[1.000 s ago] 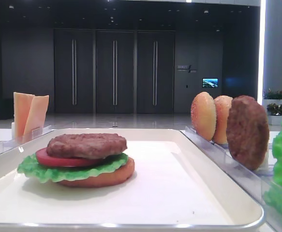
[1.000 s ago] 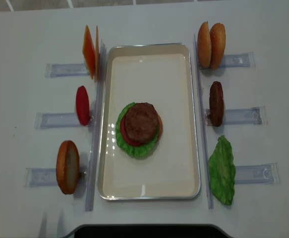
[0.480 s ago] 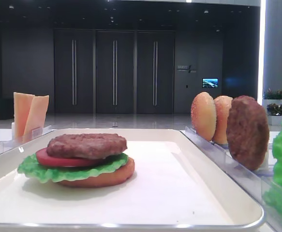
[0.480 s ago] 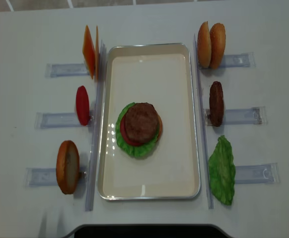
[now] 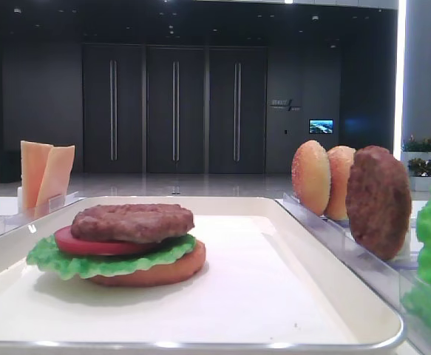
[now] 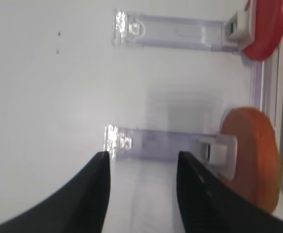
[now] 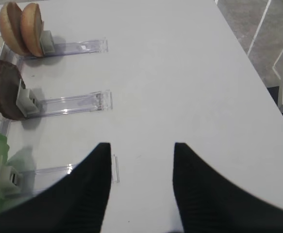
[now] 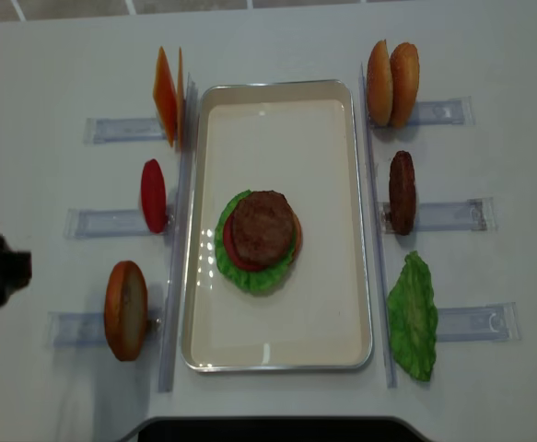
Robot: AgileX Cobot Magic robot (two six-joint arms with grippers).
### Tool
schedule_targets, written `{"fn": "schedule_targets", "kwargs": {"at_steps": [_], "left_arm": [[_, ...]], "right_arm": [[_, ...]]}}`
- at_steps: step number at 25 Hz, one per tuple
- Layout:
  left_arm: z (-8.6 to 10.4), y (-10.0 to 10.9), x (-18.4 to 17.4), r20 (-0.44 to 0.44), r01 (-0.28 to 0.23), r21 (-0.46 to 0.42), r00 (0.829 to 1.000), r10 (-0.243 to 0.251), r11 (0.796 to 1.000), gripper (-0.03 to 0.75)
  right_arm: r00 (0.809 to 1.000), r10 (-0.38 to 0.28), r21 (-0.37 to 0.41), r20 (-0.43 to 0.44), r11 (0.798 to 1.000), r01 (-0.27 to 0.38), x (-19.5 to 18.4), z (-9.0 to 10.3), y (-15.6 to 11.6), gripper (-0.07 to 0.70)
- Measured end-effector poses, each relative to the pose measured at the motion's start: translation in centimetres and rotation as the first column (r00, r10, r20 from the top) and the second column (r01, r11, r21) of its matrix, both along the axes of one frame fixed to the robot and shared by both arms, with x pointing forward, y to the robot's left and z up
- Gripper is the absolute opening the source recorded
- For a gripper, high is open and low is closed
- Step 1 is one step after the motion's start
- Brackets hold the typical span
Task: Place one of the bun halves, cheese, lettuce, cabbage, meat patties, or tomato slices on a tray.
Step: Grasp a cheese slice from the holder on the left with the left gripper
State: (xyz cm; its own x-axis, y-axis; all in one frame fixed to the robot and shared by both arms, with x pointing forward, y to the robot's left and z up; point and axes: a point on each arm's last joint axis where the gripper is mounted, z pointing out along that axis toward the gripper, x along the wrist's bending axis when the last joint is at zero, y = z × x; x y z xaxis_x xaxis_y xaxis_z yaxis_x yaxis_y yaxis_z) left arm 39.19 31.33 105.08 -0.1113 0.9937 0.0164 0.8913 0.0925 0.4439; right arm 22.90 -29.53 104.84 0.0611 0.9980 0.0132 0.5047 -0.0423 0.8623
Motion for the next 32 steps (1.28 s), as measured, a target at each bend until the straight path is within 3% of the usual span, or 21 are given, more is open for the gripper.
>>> {"fn": "schedule_targets", "kwargs": {"at_steps": [6,9,16,24,27,32], "left_arm": [[0.3,0.4,10.4,-0.062,0.030,-0.004,0.998,-0.030,1.000,0.345],[-0.5,0.6,15.5,-0.086,0.043,-0.020,0.995,-0.044,0.999,0.345],[-1.4,0.9,24.1,-0.098,0.043,-0.038,0.994,-0.047,0.998,0.345],[-0.6,0.0,27.1,-0.083,0.042,-0.092,0.995,-0.050,0.995,0.345],[-0.6,-2.1,26.7,-0.126,0.058,-0.100,0.990,-0.070,0.993,0.345],[-0.8,-7.6,26.0,-0.156,0.082,-0.123,0.983,-0.101,0.989,0.345]], "right_arm": [[1.000,0.000,0.000,0.000,1.000,0.000,0.0,0.0,0.0,0.293],[1.000,0.000,0.000,0.000,1.000,0.000,0.0,0.0,0.0,0.293],[1.000,0.000,0.000,0.000,1.000,0.000,0.0,0.0,0.0,0.293],[1.000,0.000,0.000,0.000,1.000,0.000,0.0,0.0,0.0,0.293],[1.000,0.000,0.000,0.000,1.000,0.000,0.0,0.0,0.0,0.293],[1.000,0.000,0.000,0.000,1.000,0.000,0.0,0.0,0.0,0.293]]}}
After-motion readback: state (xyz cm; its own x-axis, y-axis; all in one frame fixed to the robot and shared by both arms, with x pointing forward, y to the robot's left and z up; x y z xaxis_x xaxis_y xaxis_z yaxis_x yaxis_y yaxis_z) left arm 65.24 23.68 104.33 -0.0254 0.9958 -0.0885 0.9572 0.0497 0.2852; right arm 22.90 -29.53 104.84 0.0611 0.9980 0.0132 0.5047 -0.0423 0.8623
